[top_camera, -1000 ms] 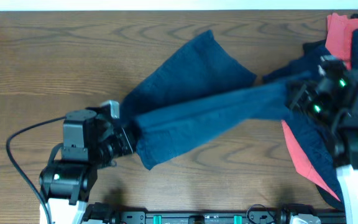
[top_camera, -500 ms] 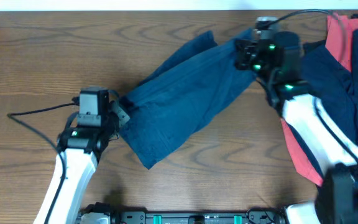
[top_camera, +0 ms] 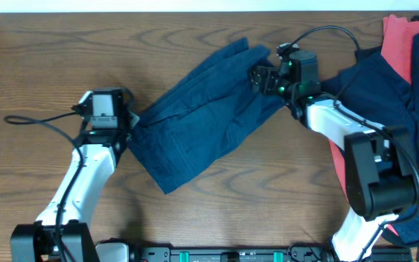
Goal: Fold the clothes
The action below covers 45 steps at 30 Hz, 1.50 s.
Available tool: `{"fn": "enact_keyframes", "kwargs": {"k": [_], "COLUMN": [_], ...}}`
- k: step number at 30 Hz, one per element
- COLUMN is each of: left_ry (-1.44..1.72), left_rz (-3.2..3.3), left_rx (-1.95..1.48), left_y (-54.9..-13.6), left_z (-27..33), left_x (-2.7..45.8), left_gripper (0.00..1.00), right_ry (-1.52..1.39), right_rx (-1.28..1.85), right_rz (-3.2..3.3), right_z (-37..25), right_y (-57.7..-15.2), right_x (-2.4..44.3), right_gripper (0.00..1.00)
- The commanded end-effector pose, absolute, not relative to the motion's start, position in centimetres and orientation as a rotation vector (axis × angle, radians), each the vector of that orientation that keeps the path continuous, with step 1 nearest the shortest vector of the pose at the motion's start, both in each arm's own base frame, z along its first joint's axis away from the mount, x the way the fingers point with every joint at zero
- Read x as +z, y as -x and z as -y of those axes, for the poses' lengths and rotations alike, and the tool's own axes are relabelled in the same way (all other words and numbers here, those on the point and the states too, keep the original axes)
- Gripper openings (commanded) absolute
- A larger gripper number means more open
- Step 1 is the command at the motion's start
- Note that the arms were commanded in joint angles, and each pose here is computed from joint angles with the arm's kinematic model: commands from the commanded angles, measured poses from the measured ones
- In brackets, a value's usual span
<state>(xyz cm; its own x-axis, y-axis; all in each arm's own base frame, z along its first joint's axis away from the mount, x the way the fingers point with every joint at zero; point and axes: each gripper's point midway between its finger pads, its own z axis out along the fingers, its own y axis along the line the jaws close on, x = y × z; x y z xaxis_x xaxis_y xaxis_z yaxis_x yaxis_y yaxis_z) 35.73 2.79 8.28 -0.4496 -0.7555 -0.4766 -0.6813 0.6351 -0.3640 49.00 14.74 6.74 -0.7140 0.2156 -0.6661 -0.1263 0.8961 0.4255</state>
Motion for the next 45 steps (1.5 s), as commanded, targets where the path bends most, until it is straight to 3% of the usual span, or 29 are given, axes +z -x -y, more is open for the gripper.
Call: {"fn": "enact_keyframes", "kwargs": {"k": [1,8,16,19,21,22,24,25,31,33,37,44,45], "left_ry": [0.942,0.654,0.602,0.623,0.638,0.643,0.649,0.653,0.728,0.75,0.722,0.658,0.658], "left_rz": [-2.309,-2.452,-2.577,-2.646,-2.679,-2.69,-2.701,-2.7,-2.654,-2.658,-2.718,-2.787,-2.786], "left_rx": [-0.363,-0.526,-0.318,-0.282,-0.238,-0.224,-0.205,-0.196,-0.081,-0.088,-0.104,-0.068,-0.069], "left_y": [-36.1,-35.0,-35.0,-34.5,-34.1,-34.0,-33.8,-33.9,-34.2,-34.0,-33.0,-31.7,-31.7], "left_z": [0.0,5.8,5.9,5.7,5.3,5.2,5.0,4.8,1.9,1.5,1.8,1.6,1.6], "left_x": [10.1,10.2,5.0,2.4,1.1,0.6,0.1,0.1,0.2,0.1,-0.3,-0.7,-0.7], "left_gripper": [0.28,0.28,0.29,0.28,0.28,0.28,0.28,0.28,0.29,0.29,0.28,0.29,0.29], "right_ry": [-0.139,-0.313,-0.243,-0.239,-0.242,-0.253,-0.272,-0.289,-0.661,-0.704,-0.718,-0.64,-0.606], "right_rx": [0.561,0.508,0.592,0.647,0.686,0.689,0.681,0.667,0.354,0.244,0.053,0.017,0.025], "right_rz": [-2.341,-2.609,-2.64,-2.634,-2.635,-2.642,-2.663,-2.679,-2.956,-3.044,-3.125,-2.978,-2.93], "right_z": [-11.8,-8.0,-10.6,-11.9,-12.8,-12.9,-12.7,-12.3,-5.9,-4.4,-2.9,-2.5,-2.3], "right_y": [-48.1,-43.4,-43.6,-43.9,-44.0,-43.9,-43.6,-43.3,-36.1,-33.2,-29.9,-31.1,-31.8], "right_x": [8.3,4.0,1.2,-0.1,-0.8,-1.2,-1.7,-1.9,-2.5,-1.7,0.3,4.8,5.8], "right_gripper": [0.99,0.99,0.96,0.89,0.73,0.59,0.07,0.01,0.01,0.09,0.15,0.21,0.36]}}
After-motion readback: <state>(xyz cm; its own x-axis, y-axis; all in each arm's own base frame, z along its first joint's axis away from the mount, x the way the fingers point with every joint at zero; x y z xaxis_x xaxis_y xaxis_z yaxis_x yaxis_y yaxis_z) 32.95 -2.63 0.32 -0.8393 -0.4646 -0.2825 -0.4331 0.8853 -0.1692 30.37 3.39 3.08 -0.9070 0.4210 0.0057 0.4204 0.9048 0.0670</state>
